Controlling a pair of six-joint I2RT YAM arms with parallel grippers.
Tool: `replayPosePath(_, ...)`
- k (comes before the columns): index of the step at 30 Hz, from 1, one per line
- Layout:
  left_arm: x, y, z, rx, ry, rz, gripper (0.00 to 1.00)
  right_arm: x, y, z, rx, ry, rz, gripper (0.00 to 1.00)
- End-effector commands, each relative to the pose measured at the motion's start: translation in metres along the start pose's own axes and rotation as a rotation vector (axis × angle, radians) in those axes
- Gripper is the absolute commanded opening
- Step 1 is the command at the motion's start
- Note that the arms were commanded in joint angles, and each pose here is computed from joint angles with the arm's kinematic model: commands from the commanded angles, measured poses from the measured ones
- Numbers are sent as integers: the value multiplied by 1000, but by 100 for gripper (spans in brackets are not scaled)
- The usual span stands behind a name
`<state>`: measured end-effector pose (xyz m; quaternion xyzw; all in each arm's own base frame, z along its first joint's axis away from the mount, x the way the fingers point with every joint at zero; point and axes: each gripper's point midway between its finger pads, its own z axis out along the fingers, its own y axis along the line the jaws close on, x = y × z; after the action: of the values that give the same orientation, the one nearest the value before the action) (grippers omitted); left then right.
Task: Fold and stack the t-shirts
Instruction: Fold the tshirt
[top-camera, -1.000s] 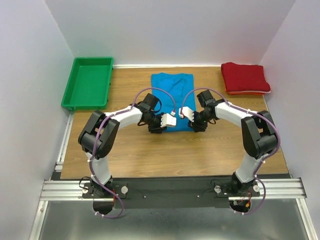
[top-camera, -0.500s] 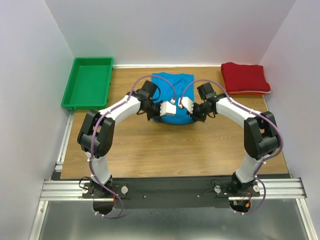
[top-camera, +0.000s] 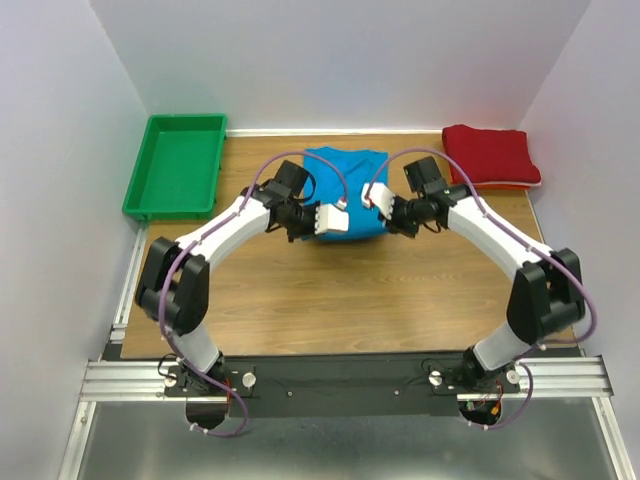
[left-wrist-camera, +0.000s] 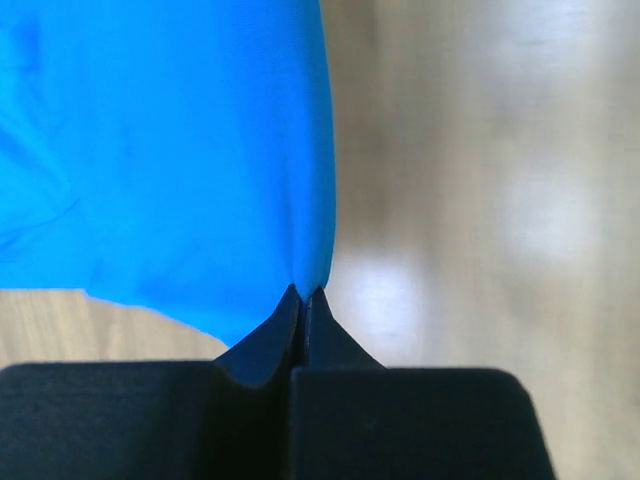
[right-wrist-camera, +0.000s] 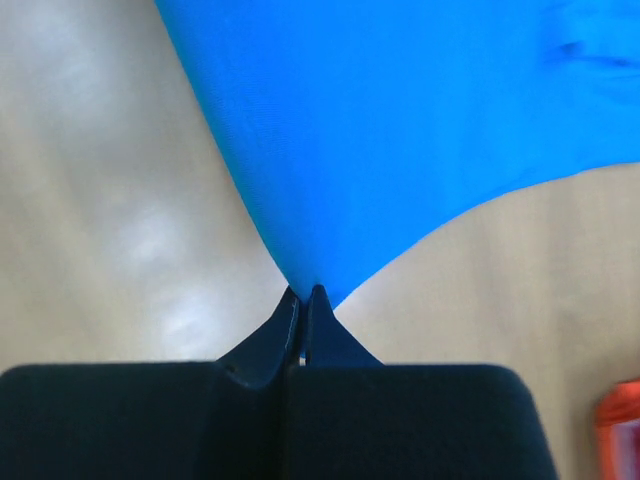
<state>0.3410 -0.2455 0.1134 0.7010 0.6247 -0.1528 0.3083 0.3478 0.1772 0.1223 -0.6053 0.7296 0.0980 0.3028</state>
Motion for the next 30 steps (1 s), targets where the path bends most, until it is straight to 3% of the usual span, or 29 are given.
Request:
replayPosePath(1,-10,-56,-29,72,-6,12,0,14,68,-29,-129,56,32,0)
replayPosePath(7,-47,-125,-68,181,-139,17,0,3,129,-84,-216,-11,103,0)
replayPosePath(10,-62,-128,-83,169,-185,7,0,-6,127,-102,-190,-28,101,0)
replayPosePath(17,-75,-71,-75,76,-125,29,0,4,88,-85,-141,52,32,0)
replayPosePath(25,-29,4,-33,43,-46,-21,0,36,10,-56,-112,70,96,1)
replayPosePath(30,-3,47,-3,40,-26,-26,1,48,-9,-9,-194,77,132,0)
